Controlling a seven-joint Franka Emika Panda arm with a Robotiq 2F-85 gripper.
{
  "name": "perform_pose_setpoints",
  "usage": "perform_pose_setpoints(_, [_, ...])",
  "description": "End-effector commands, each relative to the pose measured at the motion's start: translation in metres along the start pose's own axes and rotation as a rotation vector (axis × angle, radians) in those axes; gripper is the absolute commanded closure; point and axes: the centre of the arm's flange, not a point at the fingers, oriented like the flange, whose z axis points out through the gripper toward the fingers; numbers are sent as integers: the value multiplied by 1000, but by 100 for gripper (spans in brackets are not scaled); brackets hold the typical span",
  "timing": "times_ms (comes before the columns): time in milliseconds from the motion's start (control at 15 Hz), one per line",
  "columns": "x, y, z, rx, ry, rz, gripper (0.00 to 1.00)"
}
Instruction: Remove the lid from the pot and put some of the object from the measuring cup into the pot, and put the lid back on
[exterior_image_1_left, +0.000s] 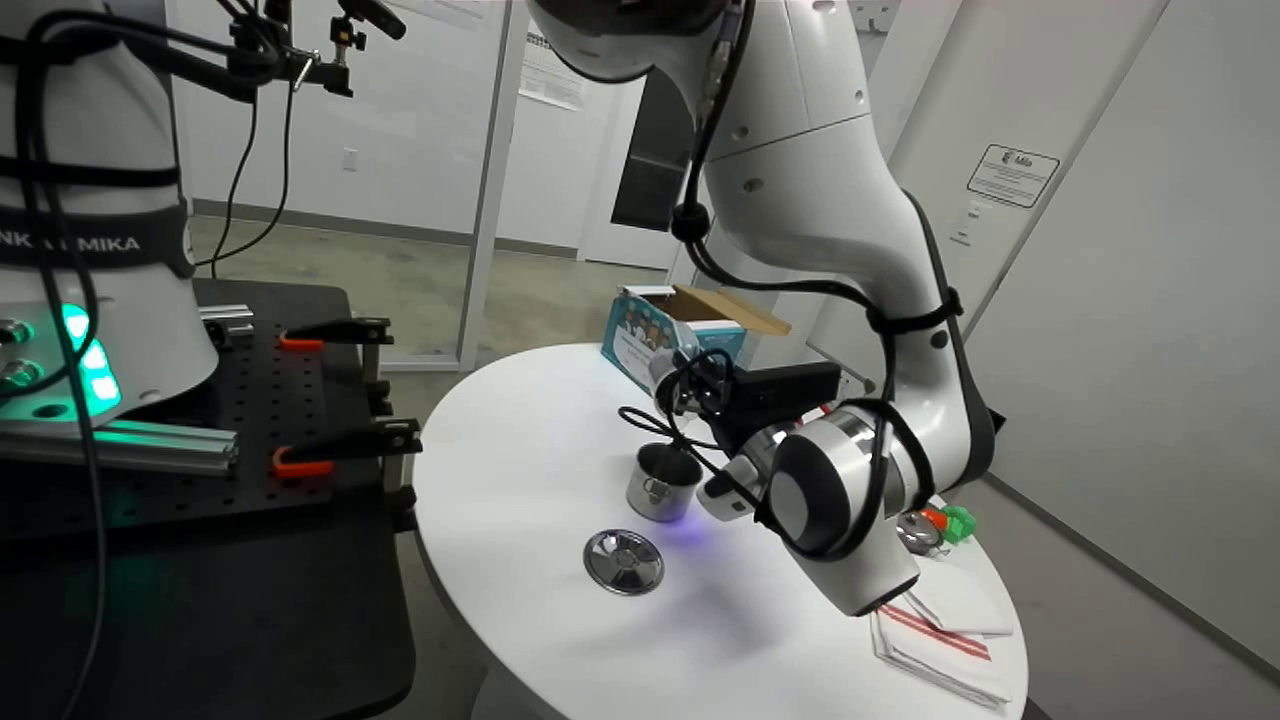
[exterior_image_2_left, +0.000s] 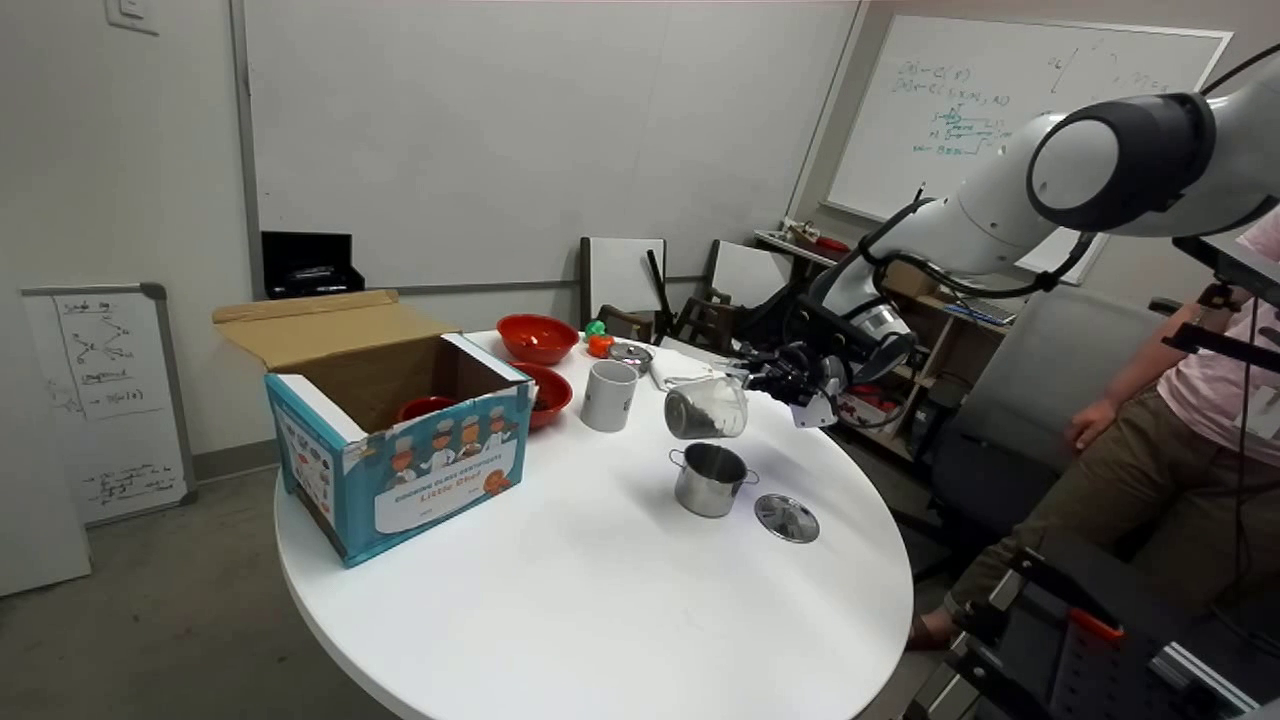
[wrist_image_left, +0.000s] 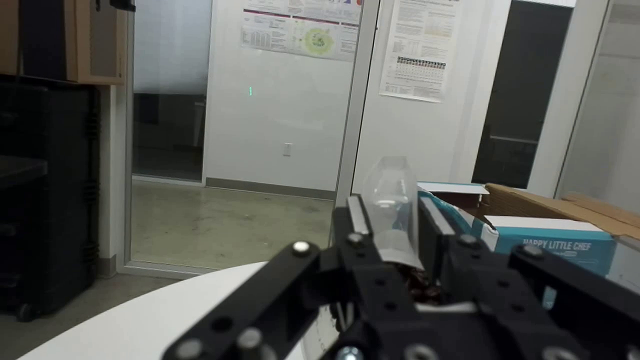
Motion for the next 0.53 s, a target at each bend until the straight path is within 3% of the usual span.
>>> perform_pose_setpoints(0, [3,-10,-5,0,-54,4,93])
perform_pose_setpoints(467, [6,-7,-4,-9,-99,3,93])
